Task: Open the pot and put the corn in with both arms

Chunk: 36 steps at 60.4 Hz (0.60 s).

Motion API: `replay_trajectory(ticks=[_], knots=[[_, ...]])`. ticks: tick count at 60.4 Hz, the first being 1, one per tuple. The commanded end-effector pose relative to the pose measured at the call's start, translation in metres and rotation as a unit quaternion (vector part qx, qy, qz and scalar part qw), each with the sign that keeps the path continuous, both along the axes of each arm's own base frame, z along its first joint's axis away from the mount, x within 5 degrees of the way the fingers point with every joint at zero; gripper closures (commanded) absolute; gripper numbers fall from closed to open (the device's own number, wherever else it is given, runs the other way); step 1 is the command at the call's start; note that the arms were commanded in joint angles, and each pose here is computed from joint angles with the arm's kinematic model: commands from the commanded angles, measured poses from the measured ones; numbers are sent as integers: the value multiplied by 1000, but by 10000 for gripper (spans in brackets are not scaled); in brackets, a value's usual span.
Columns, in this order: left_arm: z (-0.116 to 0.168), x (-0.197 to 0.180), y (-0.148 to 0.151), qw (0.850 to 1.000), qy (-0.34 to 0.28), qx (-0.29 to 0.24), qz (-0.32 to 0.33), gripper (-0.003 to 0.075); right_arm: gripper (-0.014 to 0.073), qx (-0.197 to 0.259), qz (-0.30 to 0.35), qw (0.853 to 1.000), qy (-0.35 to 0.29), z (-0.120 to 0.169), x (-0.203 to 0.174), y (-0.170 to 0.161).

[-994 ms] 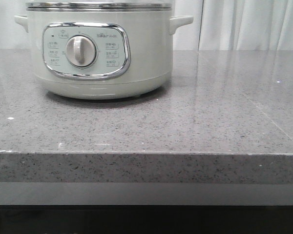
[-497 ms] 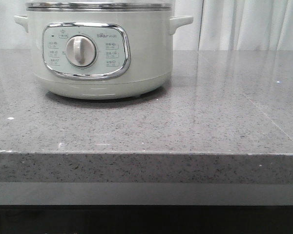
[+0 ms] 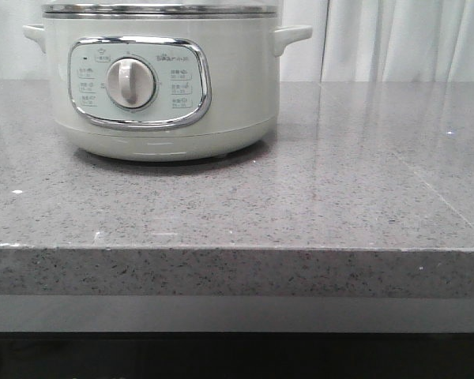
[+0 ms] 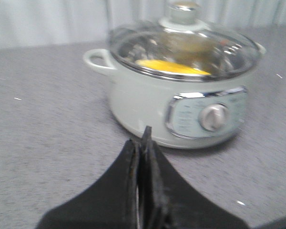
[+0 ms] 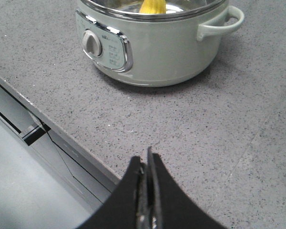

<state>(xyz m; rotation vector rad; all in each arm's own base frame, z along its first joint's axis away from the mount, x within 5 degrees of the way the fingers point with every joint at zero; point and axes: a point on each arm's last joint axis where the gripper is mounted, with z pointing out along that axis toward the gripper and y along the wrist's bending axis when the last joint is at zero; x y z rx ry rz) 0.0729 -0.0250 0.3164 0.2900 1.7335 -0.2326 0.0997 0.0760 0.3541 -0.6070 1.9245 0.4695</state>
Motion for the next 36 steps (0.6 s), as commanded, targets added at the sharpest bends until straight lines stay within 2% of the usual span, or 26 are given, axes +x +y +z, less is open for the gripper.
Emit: replay_trajectory(ticks=[1, 10, 20, 29, 36], knots=[[-2, -8, 7, 994, -97, -33, 32, 740, 715, 28, -3, 999, -39, 15, 1, 0], [-44, -16, 15, 986, -144, -41, 73, 740, 715, 28, -3, 999, -39, 15, 1, 0], [-83, -18, 19, 981, -158, -45, 105, 740, 715, 28, -3, 999, -39, 15, 1, 0], [-102, -19, 21, 977, -164, -61, 123, 740, 715, 28, -3, 999, -39, 15, 1, 0], [-103, -19, 22, 977, -157, -61, 130, 741, 715, 28, -3, 999, -39, 15, 1, 0]])
